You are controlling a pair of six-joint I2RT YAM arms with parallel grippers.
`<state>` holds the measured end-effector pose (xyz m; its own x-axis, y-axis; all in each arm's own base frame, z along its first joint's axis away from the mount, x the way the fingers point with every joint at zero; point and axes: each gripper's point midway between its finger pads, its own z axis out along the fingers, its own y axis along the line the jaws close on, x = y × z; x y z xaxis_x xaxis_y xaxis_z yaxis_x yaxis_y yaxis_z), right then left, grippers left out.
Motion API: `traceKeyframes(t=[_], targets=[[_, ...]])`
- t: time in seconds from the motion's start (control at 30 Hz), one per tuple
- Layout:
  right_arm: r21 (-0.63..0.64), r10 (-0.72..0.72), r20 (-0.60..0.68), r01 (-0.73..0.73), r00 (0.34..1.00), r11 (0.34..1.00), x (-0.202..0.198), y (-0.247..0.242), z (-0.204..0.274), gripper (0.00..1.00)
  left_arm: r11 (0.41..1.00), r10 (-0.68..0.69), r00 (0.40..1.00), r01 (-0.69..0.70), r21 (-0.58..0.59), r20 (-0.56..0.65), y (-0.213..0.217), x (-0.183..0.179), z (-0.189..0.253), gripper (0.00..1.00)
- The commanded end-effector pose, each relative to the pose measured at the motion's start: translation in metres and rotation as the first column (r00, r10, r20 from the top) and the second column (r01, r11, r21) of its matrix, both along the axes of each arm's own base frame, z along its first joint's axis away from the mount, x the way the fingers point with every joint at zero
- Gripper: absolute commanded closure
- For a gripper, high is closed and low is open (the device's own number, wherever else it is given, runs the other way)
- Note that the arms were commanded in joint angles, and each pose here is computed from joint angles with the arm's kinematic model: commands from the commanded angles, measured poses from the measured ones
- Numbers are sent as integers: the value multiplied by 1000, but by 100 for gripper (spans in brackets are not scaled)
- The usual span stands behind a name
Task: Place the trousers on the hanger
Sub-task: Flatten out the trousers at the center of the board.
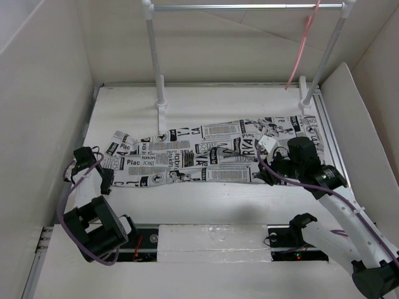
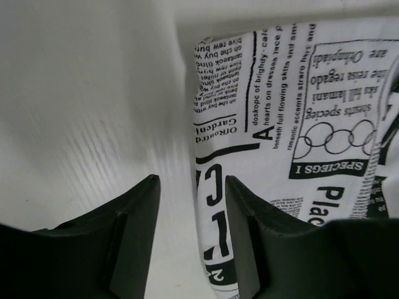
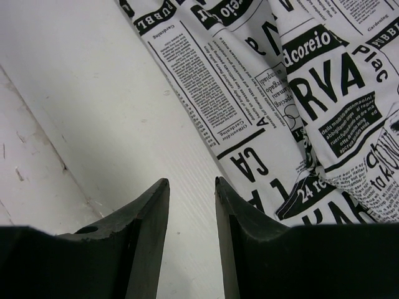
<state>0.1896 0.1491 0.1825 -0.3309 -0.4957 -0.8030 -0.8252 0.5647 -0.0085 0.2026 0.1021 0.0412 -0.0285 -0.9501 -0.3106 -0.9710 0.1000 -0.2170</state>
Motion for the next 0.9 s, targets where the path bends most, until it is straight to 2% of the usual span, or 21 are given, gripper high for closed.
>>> traceKeyframes(t=[0.0,0.1,0.17,0.2,0.23,0.3,0.43,0.47,0.53,0.57,0.63,0.67,0.77,0.87], targets=[[20,9,43,-10,999,1000,3,3,22,59,999,20,1000,-19,-31,21,-3,4,-15,59],[22,-10,32,9,999,1000,5,3,22,59,999,23,1000,-23,-39,-1,-6,-3,-32,63],[33,-19,25,18,1000,999,6,4,23,59,999,17,999,-18,-29,-32,-4,-7,-39,74],[34,-22,24,21,999,999,6,4,23,59,1000,4,999,-5,-20,-45,-2,-8,-41,82],[36,-27,22,27,999,999,7,4,23,59,1000,-2,998,1,-15,-55,-1,-9,-41,100],[33,-49,22,48,999,998,8,2,23,59,1000,-9,997,11,19,-74,7,-8,-34,100],[26,-66,8,66,998,997,10,1,19,59,989,-73,997,72,132,0,25,8,14,100],[15,-71,-9,71,997,997,10,0,13,59,979,-89,993,72,190,83,30,19,44,100],[1,-83,-33,83,996,997,10,-1,4,59,968,-140,983,111,224,119,23,21,71,100],[-12,-92,-50,91,995,996,11,-3,-2,59,955,-140,978,91,283,157,25,27,100,100],[-29,-115,-84,113,990,993,12,-7,-12,58,946,-195,963,135,296,187,10,31,117,100],[-44,-123,-105,119,987,992,12,-8,-17,58,939,-210,942,119,323,263,5,33,140,100],[-87,-183,-161,171,970,981,15,-23,-27,58,922,-269,903,142,359,336,-5,35,167,100],[-122,-276,-188,256,943,959,23,-47,-30,59,910,-331,891,214,355,311,-20,31,151,100]])
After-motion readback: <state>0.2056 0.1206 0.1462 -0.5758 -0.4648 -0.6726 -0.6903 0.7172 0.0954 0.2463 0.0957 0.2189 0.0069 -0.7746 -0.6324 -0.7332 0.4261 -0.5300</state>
